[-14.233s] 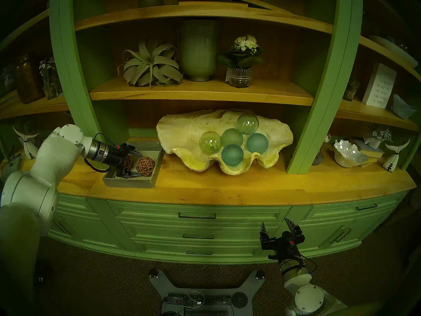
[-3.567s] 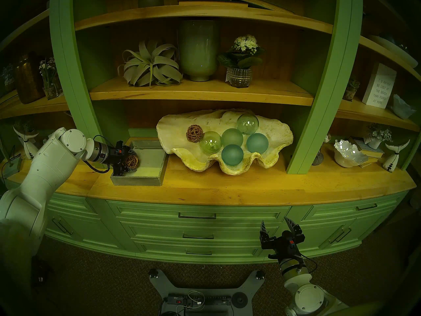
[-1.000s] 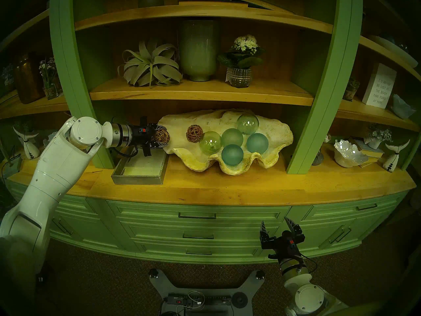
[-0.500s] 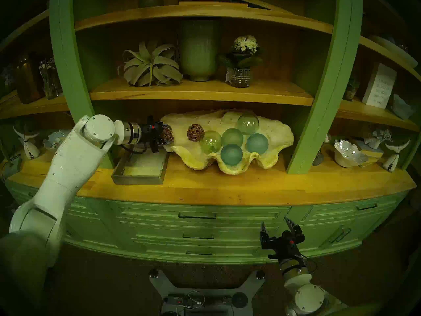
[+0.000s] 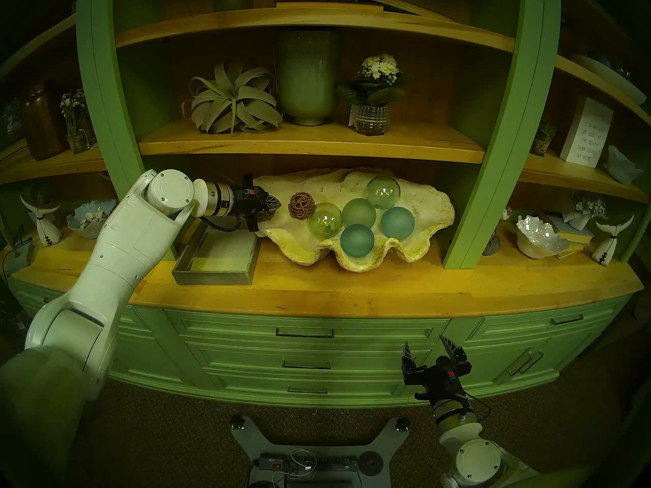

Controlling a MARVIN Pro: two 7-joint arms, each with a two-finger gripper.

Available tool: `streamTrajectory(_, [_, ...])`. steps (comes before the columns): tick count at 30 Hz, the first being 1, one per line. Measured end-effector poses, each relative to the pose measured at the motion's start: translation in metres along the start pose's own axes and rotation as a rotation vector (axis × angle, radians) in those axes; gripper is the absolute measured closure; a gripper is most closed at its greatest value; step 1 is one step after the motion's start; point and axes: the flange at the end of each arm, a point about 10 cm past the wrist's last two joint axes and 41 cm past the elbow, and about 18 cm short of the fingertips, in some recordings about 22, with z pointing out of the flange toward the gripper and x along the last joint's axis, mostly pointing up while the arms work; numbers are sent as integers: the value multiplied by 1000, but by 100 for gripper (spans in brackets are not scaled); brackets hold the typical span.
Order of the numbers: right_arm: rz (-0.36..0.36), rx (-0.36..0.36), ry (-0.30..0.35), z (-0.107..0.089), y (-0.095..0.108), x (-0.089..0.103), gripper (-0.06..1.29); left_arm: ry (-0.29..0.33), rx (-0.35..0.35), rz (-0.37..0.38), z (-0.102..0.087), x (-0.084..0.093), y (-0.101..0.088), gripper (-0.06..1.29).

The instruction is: Put wooden balls into bowl

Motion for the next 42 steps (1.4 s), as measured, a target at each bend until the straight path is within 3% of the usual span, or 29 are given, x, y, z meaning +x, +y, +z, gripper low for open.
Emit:
streamTrajectory(6, [0, 0, 0, 0, 0, 0, -1, 4, -9, 6, 2, 0, -3, 125])
streamTrajectory(11, [0, 0, 0, 0, 0, 0, -1, 12, -11, 15, 2, 2, -6, 99])
streamTrajectory(12, [0, 0, 0, 0, 0, 0, -1, 12, -11, 15, 1, 2, -6, 80])
streamTrajectory(14, [0, 0, 0, 0, 0, 0, -1, 11, -10, 17, -1, 1, -7, 11])
streamTrajectory(15, [0, 0, 0, 0, 0, 0, -1, 11, -9, 19, -2, 0, -7, 0])
streamTrajectory(23, [0, 0, 0, 0, 0, 0, -1, 8, 8, 35, -14, -1, -12, 0])
streamTrajectory(35, [0, 0, 0, 0, 0, 0, -1, 33, 17, 76, -36, 11, -13, 0])
streamTrajectory(42, [0, 0, 0, 0, 0, 0, -1, 29, 31, 43, -60, 0, -4, 0])
